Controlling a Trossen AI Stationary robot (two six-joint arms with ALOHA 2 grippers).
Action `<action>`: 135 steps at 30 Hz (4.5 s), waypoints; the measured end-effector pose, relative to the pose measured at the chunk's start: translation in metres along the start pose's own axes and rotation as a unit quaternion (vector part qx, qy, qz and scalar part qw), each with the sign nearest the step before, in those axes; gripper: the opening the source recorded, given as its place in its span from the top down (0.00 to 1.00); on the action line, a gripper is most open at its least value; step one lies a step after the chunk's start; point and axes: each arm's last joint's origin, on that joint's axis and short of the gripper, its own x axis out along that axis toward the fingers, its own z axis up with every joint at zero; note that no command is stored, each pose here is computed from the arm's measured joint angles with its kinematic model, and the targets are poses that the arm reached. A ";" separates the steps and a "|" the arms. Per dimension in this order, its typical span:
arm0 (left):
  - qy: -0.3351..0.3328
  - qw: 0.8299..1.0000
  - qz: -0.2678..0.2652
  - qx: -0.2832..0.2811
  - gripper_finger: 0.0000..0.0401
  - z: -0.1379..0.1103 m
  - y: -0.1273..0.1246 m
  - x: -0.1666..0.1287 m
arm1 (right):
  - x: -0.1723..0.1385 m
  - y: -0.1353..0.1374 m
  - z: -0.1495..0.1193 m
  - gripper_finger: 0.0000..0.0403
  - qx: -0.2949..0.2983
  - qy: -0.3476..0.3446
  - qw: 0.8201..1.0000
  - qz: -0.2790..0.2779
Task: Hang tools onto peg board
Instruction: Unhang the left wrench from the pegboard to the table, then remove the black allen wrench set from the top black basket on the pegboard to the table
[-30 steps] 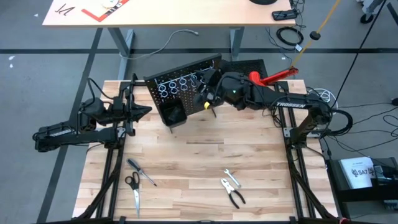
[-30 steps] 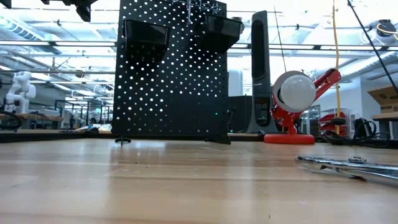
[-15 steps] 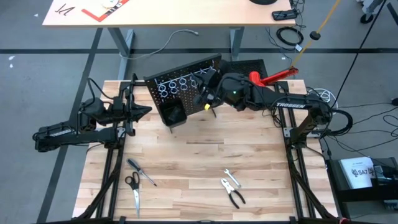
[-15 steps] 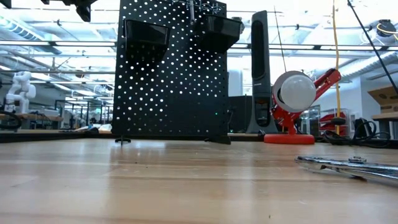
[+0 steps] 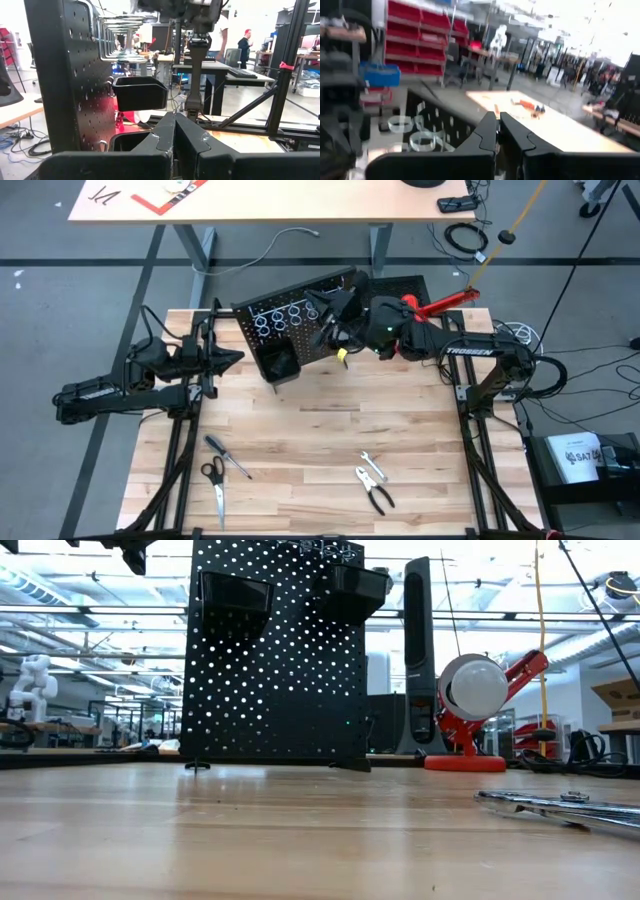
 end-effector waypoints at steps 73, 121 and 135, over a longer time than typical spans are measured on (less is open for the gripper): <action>0.001 1.000 -0.002 -0.005 0.97 0.000 0.000 0.000 | -0.139 0.200 -0.250 0.91 -0.027 0.717 0.696 -0.023; 0.003 1.000 -0.002 -0.005 0.97 -0.001 0.000 0.000 | -0.044 0.008 -0.020 0.71 -0.223 0.361 0.890 0.167; 0.005 1.000 -0.002 -0.001 0.97 -0.001 0.000 0.000 | -0.006 -0.012 -0.049 0.71 -0.207 0.398 0.872 0.197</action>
